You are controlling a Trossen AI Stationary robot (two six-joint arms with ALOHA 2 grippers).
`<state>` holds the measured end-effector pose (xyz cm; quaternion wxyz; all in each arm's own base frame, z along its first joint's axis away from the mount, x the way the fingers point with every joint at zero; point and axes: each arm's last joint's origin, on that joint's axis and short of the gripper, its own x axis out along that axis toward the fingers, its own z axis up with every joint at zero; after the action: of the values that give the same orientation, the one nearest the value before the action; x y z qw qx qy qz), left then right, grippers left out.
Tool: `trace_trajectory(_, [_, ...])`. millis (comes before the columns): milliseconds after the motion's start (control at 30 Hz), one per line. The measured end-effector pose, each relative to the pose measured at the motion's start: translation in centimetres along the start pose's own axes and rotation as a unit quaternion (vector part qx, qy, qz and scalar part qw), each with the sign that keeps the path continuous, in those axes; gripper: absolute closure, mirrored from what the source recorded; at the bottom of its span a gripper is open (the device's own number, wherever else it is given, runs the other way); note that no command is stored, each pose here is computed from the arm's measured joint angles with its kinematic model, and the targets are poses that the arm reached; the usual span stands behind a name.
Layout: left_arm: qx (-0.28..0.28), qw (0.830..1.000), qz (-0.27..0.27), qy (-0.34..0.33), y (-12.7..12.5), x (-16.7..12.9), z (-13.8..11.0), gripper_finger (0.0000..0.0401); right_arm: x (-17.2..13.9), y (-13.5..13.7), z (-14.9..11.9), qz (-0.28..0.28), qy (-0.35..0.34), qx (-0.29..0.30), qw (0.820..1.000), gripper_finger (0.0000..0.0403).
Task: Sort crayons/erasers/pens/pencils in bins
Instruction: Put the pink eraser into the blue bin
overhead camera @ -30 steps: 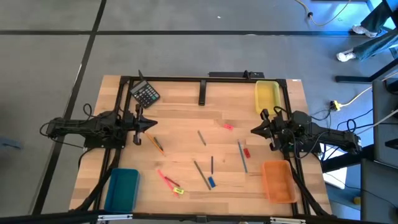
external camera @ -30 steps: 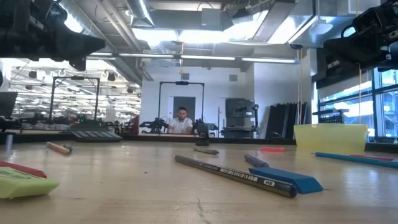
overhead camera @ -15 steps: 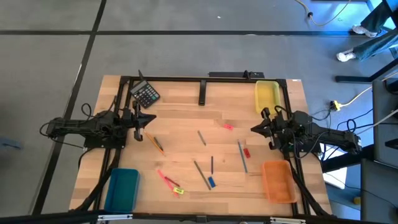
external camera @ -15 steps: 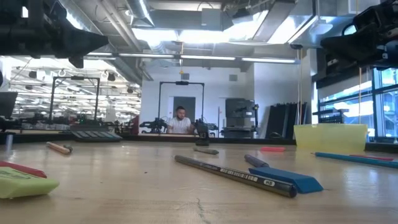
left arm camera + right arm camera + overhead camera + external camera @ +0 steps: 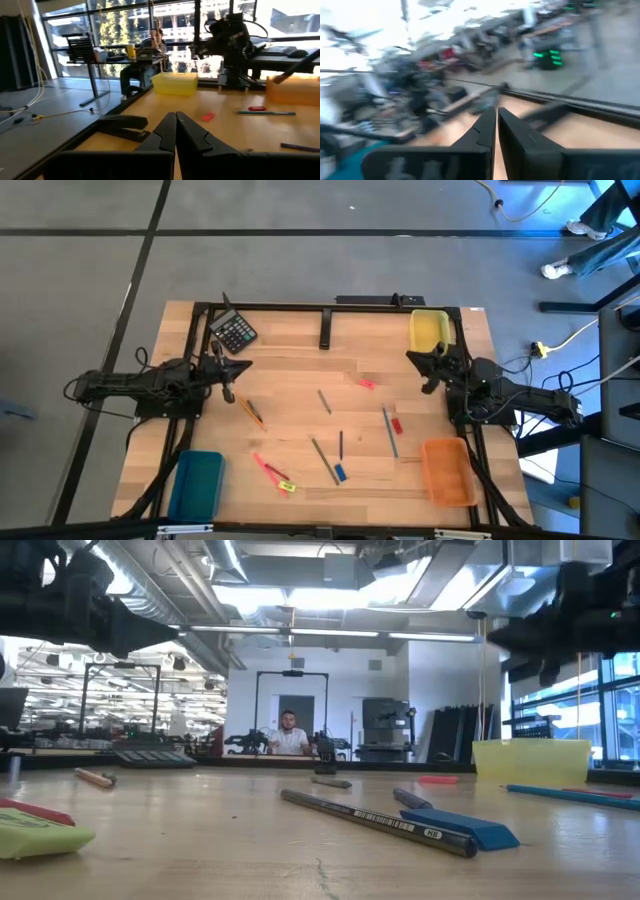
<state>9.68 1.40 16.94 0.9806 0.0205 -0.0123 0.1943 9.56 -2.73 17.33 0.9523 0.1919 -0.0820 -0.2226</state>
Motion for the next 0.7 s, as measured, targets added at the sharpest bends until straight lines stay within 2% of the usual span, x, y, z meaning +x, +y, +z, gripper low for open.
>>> trace_trajectory(167, [0.009,1.000,0.020,0.008,0.3,0.2,-0.1,0.0401,0.6,-0.9,-1.0,-0.067,0.046,-0.005,0.997,0.0340])
trace_trajectory(267, [0.050,0.998,0.035,0.010,0.6,0.2,-0.1,0.0401,0.9,-1.5,-1.4,-0.109,0.062,-0.035,0.992,0.0306])
trace_trajectory(400, [0.091,0.995,0.047,0.008,0.8,0.3,0.0,0.0401,1.2,-2.7,-1.3,-0.231,0.046,-0.104,0.966,0.0264])
trace_trajectory(467, [0.110,0.992,0.065,0.001,1.0,0.3,0.2,0.0401,1.3,-3.1,-0.9,-0.274,0.026,-0.134,0.952,0.0253])
trace_trajectory(567, [0.118,0.986,0.119,-0.003,1.4,0.2,0.4,0.0401,1.6,-3.3,0.2,-0.304,-0.018,-0.164,0.938,0.0247])
trace_trajectory(700, [0.108,0.974,0.199,-0.013,2.1,0.1,0.8,0.0401,2.1,-3.5,1.3,-0.298,-0.067,-0.164,0.938,0.0246])
